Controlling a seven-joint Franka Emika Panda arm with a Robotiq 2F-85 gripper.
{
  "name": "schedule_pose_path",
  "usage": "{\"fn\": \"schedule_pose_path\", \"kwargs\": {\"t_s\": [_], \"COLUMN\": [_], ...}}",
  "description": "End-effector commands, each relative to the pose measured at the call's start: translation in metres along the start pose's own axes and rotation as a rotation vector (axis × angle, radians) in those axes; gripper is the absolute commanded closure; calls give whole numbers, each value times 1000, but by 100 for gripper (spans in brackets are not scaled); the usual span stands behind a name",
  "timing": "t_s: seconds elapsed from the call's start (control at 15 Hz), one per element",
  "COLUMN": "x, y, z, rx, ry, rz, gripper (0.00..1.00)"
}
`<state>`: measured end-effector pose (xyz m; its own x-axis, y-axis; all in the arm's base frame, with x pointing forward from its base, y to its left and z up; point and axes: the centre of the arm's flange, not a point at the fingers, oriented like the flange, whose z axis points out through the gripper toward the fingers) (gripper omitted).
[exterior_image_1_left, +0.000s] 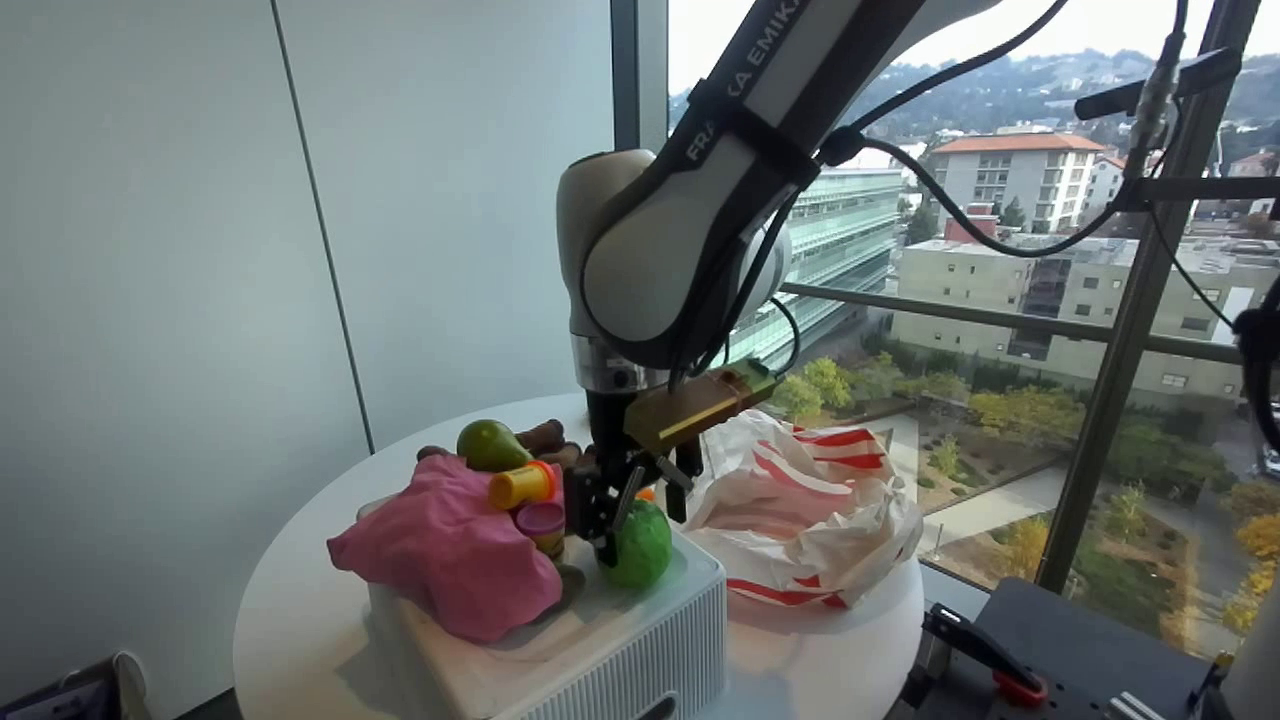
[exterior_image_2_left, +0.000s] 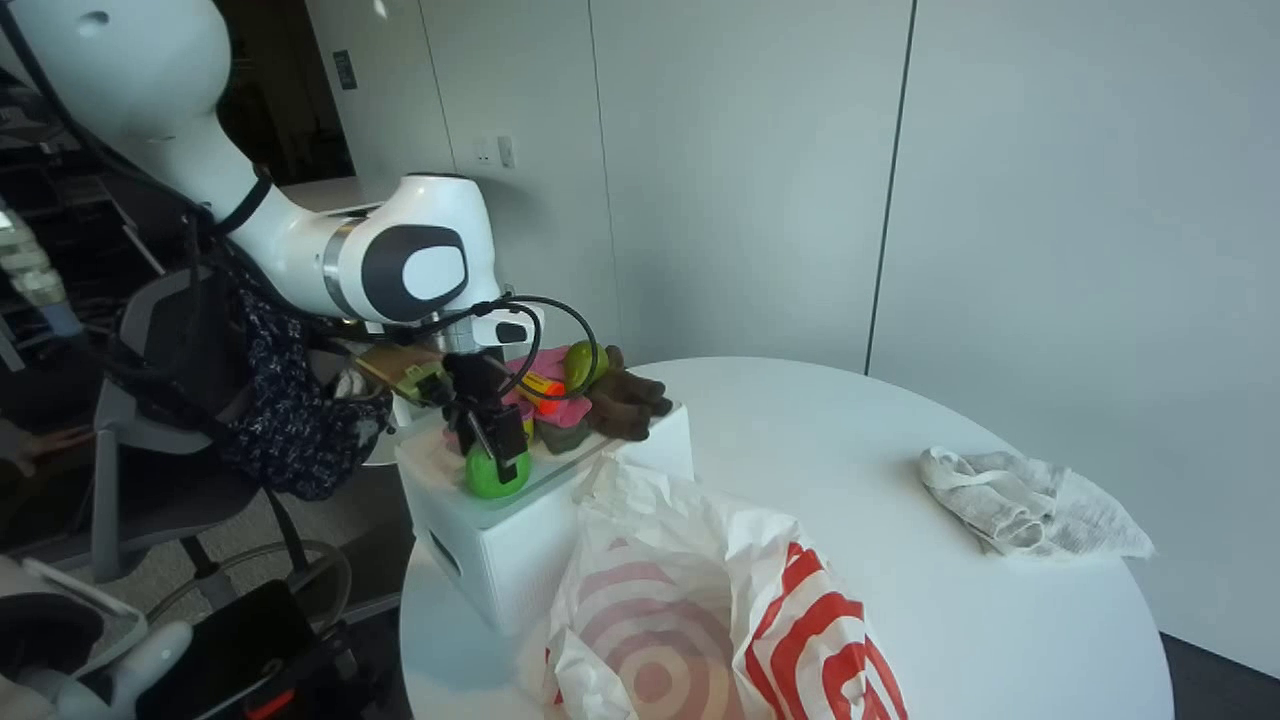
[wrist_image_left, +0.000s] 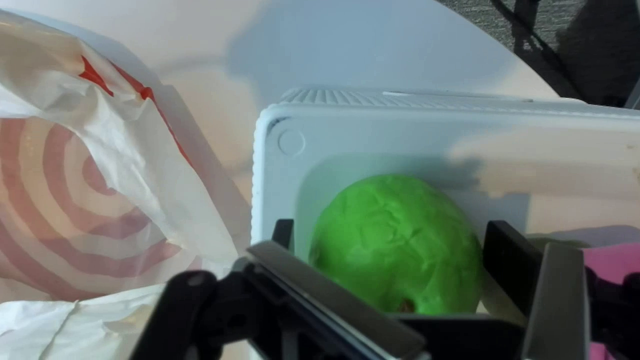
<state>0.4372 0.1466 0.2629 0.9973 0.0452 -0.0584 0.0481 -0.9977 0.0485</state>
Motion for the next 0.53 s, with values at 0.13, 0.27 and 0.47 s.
{"fn": "schedule_pose_path", "kwargs": {"t_s": [0.13, 0.27, 0.47], "x": [19, 15, 4], "y": [-6, 2, 21], "z": [5, -12, -35], "rx": [-17, -3, 13], "ry": [-3, -5, 2], "rz": [-2, 19, 84], "gripper": [36, 41, 41]}}
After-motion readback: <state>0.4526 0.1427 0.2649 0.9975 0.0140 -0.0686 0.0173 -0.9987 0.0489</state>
